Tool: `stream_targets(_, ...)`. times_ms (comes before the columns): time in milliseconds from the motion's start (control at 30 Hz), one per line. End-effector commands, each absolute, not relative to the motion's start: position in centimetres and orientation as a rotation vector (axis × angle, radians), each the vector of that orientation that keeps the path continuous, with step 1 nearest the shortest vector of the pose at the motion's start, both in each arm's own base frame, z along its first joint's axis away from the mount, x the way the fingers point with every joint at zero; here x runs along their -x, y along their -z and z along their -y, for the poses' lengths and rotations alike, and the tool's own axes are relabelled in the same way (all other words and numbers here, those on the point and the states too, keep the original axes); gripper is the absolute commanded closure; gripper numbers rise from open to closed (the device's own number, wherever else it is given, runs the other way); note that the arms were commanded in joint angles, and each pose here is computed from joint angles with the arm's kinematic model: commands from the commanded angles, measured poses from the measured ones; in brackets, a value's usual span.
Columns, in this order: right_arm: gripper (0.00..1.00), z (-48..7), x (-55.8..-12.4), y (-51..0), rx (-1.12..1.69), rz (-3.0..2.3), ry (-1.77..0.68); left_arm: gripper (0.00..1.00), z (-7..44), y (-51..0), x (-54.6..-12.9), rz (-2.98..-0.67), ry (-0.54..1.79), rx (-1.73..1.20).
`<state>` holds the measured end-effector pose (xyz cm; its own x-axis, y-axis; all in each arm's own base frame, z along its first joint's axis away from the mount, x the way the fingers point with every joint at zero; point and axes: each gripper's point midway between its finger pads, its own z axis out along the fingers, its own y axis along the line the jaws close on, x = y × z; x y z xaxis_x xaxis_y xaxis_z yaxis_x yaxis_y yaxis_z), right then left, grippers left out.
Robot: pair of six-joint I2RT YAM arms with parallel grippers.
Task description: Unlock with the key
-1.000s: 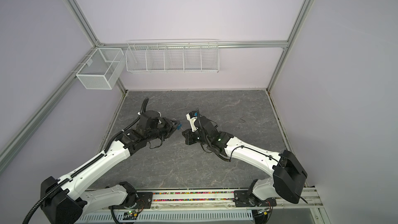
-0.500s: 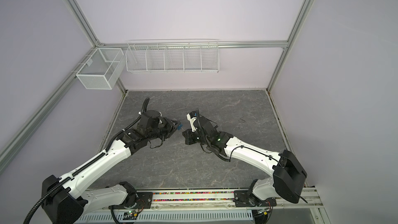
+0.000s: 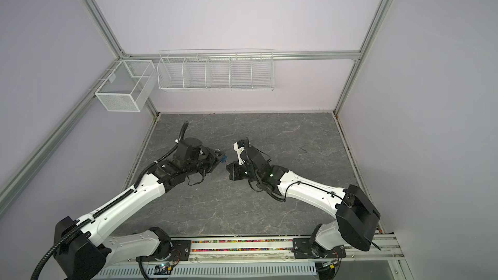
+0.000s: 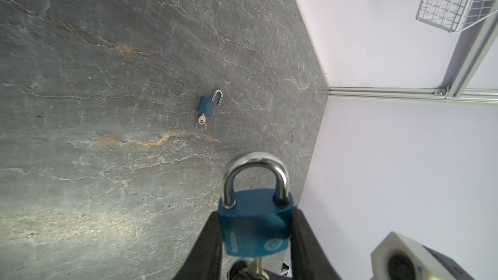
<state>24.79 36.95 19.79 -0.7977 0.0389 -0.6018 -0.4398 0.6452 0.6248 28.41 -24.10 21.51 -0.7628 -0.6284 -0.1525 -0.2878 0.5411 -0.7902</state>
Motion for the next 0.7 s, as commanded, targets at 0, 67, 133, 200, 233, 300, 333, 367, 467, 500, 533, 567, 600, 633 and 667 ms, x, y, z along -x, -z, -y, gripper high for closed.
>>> stream_targets(0,0.94,-39.1,-24.4,-23.7,0.344,-2.12,-1.25,1.0,24.9,-21.1,-27.4,-2.429,1.1,0.692)
stream_targets(67,0.94,-39.1,-24.3,-23.9,0.338,-2.116,-1.266,1.0,25.0,-20.7,-27.4,-2.439,1.092,0.693)
stream_targets(133,0.94,-39.3,-24.1,-24.0,0.34,-2.11,-1.294,1.0,25.0,-20.5,-27.4,-2.442,1.09,0.692)
stream_targets(200,0.94,-39.4,-24.0,-23.7,0.333,-2.122,-1.304,1.0,25.0,-20.4,-27.4,-2.444,1.085,0.692)
stream_targets(233,0.94,-39.3,-24.0,-23.5,0.326,-2.13,-1.303,1.0,25.0,-20.4,-27.4,-2.445,1.083,0.692)
stream_targets(300,0.94,-39.0,-24.0,-23.3,0.309,-2.134,-1.295,1.0,24.8,-20.3,-27.4,-2.447,1.069,0.693)
stream_targets(333,0.94,-38.9,-24.0,-23.3,0.304,-2.129,-1.297,1.0,24.7,-20.2,-27.4,-2.449,1.06,0.695)
stream_targets(367,0.94,-38.9,-24.0,-23.3,0.301,-2.126,-1.295,1.0,24.6,-20.0,-27.4,-2.452,1.055,0.699)
stream_targets(467,0.94,-39.1,-24.0,-23.5,0.309,-2.118,-1.309,1.0,24.6,-20.0,-27.4,-2.447,1.059,0.702)
stream_targets(500,0.94,-39.1,-24.0,-23.5,0.309,-2.119,-1.312,1.0,24.6,-20.0,-27.4,-2.448,1.058,0.702)
stream_targets(533,0.94,-39.2,-23.9,-23.6,0.309,-2.116,-1.32,1.0,24.6,-19.9,-27.4,-2.449,1.054,0.705)
stream_targets(567,0.94,-39.3,-23.9,-23.7,0.309,-2.113,-1.324,1.0,24.6,-19.8,-27.4,-2.449,1.053,0.705)
stream_targets(600,0.94,-39.4,-23.8,-23.7,0.312,-2.113,-1.326,1.0,24.6,-19.8,-27.5,-2.45,1.054,0.706)
stream_targets(633,0.94,-39.4,-23.7,-23.7,0.314,-2.117,-1.326,1.0,24.6,-19.6,-27.5,-2.451,1.054,0.707)
stream_targets(667,0.94,-39.4,-23.7,-23.6,0.314,-2.12,-1.321,1.0,24.6,-19.6,-27.5,-2.451,1.052,0.708)
